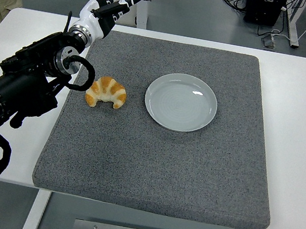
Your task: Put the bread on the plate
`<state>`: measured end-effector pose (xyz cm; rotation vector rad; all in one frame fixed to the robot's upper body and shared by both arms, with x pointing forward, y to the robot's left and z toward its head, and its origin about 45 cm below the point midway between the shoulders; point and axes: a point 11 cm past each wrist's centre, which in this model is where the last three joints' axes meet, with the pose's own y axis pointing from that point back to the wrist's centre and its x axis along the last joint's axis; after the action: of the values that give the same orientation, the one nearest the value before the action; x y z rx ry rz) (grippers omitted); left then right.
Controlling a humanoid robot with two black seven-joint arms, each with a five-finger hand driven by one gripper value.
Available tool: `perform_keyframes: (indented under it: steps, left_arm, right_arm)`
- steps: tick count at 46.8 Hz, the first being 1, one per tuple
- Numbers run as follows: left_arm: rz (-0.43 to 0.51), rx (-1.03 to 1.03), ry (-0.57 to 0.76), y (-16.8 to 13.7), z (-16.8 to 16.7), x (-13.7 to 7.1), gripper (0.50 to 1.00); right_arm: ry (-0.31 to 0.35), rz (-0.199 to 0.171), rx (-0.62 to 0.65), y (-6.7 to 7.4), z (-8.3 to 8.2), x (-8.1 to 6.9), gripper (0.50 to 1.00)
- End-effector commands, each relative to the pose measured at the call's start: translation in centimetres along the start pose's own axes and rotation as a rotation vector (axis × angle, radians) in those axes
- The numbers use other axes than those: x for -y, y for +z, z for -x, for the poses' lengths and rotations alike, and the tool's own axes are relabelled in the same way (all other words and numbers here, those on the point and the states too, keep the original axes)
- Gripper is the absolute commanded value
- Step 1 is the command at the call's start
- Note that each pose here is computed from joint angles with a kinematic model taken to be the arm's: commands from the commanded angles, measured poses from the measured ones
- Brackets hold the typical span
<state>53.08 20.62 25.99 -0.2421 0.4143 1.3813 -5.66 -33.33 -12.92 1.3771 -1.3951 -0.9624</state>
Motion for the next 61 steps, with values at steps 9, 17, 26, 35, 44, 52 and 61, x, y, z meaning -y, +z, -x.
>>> perform_keyframes:
  steps: [9,17,26,35,44,52,61]
  left_arm:
    - [-0.006,0.005,0.003,-0.39,-0.24,-0.14,0.987]
    - [-0.006,0.012,0.012,-0.18,-0.53,-0.14,0.987]
    - [-0.002,0.004,0.018,0.02,-0.72,-0.14,0.987]
    - [-0.008,0.019,0.016,-0.10,-0.75,-0.17,0.987]
    - [-0.006,0.016,0.015,-0.01,-0.69,-0.14,0.987]
    - [0.004,0.004,0.013,0.32,-0.59,-0.07,0.987]
    - [0.006,0.009,0.011,0.45,-0.39,0.01,0.987]
  right_arm:
    - [0.001,-0.001,0.000,-0.01,-0.03,0.00,1.000]
    - [-0.001,0.000,0.000,0.00,0.02,0.00,1.000]
    - [-0.001,-0.001,0.000,-0.02,0.02,0.00,1.000]
    - [-0.001,0.000,0.000,0.00,0.02,0.00,1.000]
    - [-0.001,-0.001,0.000,-0.02,0.02,0.00,1.000]
    - [-0.001,0.000,0.000,0.00,0.02,0.00,1.000]
    - [0.001,-0.001,0.000,-0.01,-0.03,0.00,1.000]
